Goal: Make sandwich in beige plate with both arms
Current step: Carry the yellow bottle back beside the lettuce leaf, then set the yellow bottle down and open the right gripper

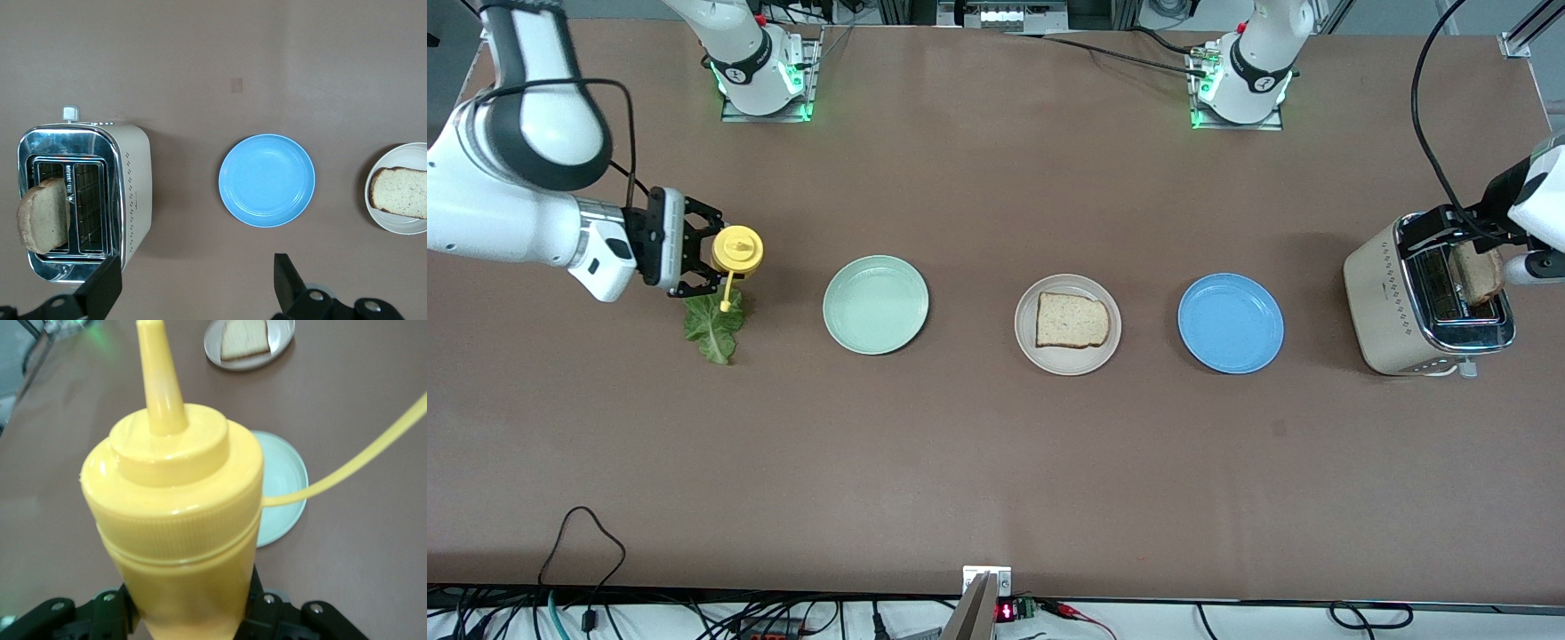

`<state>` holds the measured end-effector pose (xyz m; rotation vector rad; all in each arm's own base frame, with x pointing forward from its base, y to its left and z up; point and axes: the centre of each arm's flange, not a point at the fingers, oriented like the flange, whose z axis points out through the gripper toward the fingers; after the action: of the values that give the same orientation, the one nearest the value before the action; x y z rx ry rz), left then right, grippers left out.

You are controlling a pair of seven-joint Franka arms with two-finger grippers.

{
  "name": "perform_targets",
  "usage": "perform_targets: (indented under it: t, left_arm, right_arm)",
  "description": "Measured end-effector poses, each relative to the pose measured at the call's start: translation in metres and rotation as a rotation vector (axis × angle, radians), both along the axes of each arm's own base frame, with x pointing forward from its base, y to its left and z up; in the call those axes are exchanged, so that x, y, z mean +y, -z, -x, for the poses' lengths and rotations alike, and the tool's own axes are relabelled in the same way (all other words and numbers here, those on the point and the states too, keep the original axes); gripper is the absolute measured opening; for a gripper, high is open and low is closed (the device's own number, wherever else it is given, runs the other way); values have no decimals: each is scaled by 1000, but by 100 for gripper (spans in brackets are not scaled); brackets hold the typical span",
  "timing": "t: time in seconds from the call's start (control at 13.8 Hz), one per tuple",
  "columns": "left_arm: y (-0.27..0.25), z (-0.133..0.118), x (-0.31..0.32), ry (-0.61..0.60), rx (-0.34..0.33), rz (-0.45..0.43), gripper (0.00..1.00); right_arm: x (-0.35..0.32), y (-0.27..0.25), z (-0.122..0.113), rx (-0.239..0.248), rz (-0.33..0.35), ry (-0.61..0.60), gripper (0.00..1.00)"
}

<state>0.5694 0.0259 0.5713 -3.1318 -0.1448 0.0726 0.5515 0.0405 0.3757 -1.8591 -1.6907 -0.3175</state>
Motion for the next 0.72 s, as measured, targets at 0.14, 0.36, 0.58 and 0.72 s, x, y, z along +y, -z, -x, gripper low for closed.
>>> perform_targets:
  t: [0.14,0.36,0.58,0.72]
  left_arm:
    - [0,0,0,0,0,0,100]
    - [0,0,0,0,0,0,100]
    - [0,0,0,0,-1,0,100]
    - [0,0,0,0,-1,0,100]
  right_arm:
    - [-13,24,2,-23,-105,-10,60]
    - [-22,61,3,-40,-208,-19,60]
    - [-25,107,3,-51,-306,-19,60]
    - [-27,143,5,-61,-361,-17,60]
